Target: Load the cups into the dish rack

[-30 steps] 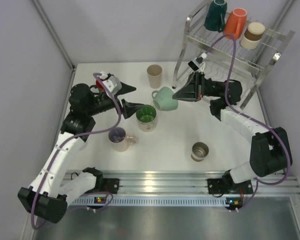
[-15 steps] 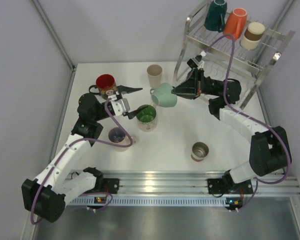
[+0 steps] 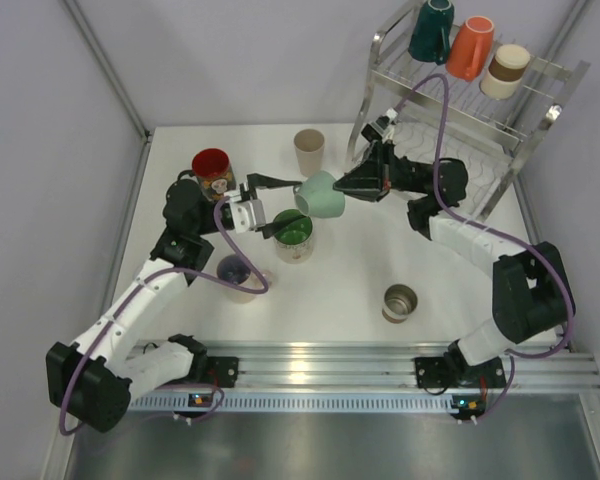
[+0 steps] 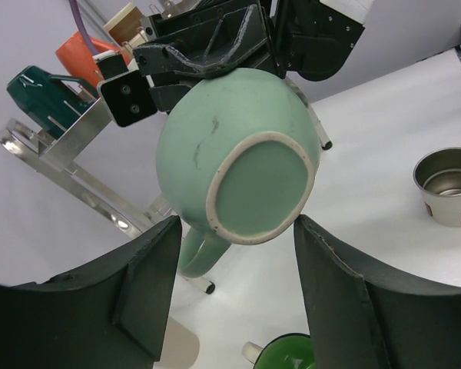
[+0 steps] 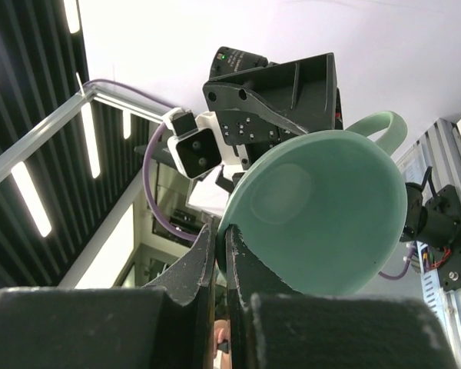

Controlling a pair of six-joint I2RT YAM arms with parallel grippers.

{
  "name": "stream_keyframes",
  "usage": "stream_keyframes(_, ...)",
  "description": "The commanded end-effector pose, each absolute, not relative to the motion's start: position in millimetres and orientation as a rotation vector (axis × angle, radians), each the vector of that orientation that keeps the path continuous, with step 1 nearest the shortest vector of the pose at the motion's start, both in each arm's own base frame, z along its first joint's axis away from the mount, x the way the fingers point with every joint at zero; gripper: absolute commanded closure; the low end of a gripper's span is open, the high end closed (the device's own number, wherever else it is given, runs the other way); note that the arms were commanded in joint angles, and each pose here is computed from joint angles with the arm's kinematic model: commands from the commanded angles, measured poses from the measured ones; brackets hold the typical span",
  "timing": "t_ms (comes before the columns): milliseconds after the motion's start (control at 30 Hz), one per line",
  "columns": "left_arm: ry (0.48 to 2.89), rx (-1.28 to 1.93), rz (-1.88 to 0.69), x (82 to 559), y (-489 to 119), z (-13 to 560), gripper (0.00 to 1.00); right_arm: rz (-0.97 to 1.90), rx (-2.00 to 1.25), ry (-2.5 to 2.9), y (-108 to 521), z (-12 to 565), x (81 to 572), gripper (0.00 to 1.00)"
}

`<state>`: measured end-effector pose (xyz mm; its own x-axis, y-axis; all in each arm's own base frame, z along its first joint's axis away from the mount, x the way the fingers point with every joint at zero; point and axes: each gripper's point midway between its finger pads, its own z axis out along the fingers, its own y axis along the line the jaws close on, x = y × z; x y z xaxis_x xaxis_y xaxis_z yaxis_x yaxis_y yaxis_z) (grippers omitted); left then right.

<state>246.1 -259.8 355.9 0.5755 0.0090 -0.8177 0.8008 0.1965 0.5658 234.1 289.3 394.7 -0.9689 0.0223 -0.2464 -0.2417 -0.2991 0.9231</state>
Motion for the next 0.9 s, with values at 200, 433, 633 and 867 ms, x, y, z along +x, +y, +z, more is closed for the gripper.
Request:
stream_keyframes(200,0.664,1.337,-0.607,231.3,-261.9,368.2,0.34,2.406,-0.681,1.366,268.7,451.8,165.6,1.0)
stream_keyframes(433,0.759,1.426,-0.517,232.1,-250.7,345.1,0.31,2.414,-0.693,1.394,267.4,445.3,153.9,1.0)
stream_keyframes(633,0.77,1.436,-0.434,230.8,-241.0,346.2,0.31,2.418,-0.717,1.399,269.1,443.0,147.3,1.0)
stream_keyframes(867,0.742,1.445,-0.49,220.9,-245.0,351.2,0.37,2.438,-0.729,1.409,274.6,438.6,143.5,1.0)
